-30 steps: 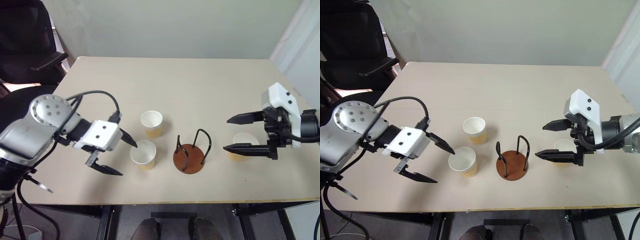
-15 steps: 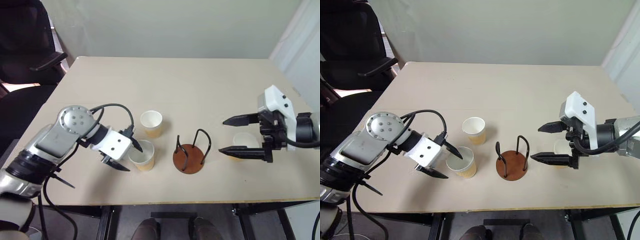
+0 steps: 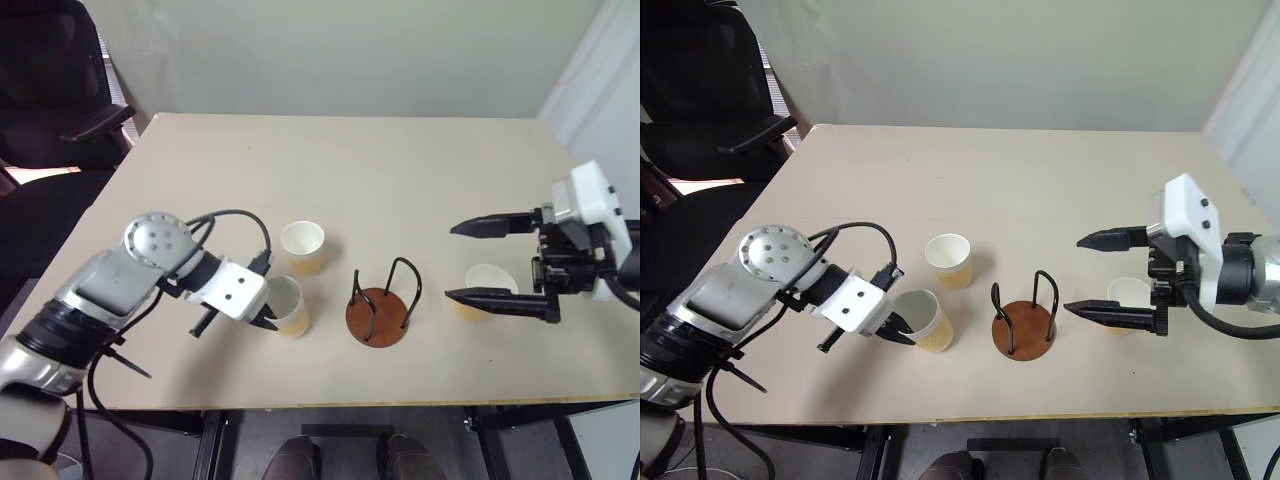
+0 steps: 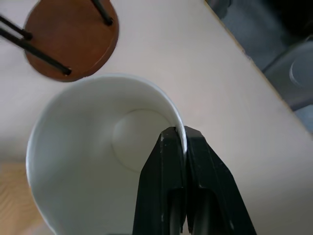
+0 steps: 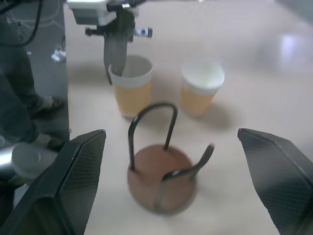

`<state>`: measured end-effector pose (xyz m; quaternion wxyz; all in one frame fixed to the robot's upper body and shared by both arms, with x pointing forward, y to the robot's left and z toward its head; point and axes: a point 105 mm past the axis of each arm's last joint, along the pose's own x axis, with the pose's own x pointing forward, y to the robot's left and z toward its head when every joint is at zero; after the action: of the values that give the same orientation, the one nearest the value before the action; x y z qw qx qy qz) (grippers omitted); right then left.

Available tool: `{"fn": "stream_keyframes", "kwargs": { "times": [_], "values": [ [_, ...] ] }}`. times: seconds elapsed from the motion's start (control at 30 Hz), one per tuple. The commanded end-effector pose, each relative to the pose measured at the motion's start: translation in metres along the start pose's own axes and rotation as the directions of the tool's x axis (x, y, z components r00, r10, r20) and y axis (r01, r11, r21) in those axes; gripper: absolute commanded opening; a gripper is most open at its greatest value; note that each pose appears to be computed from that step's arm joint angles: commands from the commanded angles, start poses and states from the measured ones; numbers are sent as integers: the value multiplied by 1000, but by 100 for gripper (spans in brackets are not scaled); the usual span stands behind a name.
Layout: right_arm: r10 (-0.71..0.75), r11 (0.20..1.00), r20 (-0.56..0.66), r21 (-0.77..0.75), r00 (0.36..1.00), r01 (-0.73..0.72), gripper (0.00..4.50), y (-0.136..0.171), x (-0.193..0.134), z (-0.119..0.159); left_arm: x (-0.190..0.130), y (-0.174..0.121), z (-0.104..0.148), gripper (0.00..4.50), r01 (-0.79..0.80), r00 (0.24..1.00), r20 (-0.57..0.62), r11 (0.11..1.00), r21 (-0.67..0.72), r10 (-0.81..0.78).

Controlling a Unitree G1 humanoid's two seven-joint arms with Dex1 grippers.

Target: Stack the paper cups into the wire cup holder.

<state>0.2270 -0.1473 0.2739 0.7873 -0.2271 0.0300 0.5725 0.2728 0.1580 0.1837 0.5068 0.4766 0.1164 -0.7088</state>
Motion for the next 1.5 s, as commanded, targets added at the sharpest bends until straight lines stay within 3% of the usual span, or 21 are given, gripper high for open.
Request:
{"fn": "stream_keyframes", "kwargs": {
  "times": [0.03, 0.23, 0.37, 0.57, 0.93, 1.3, 1.4, 1.5],
  "values": [
    [32, 999, 35, -10, 999, -32, 450, 0, -14, 10, -22, 9, 27, 4, -20, 996, 83, 1000, -17, 22],
    [43, 995, -7, 85, 999, -42, 450, -2, -28, 4, -54, 46, 68, 4, -124, 973, 196, 992, 5, 120],
    [49, 995, -16, 94, 999, -47, 450, 4, -28, 3, -69, 71, 111, 4, -137, 947, 305, 986, 90, 104],
    [28, 994, -24, 103, 999, -25, 450, 10, -27, 2, -60, 96, 146, 4, -100, 929, 370, 973, 210, 15],
    [-44, 992, -41, 115, 998, 49, 450, 20, -29, 4, -2, 94, 121, 4, 89, 954, 254, 958, 274, -161],
    [-77, 988, -81, 129, 994, 87, 450, 24, -30, 1, 30, 103, 128, 4, 113, 952, 220, 914, 390, -211],
    [-88, 985, -112, 135, 990, 103, 450, 22, -30, -4, 28, 106, 133, 64, 100, 952, 227, 913, 396, -203],
    [-102, 983, -140, 139, 985, 122, 450, 20, -30, -9, 25, 108, 138, 163, 77, 951, 244, 910, 406, -189]
  ]
}}
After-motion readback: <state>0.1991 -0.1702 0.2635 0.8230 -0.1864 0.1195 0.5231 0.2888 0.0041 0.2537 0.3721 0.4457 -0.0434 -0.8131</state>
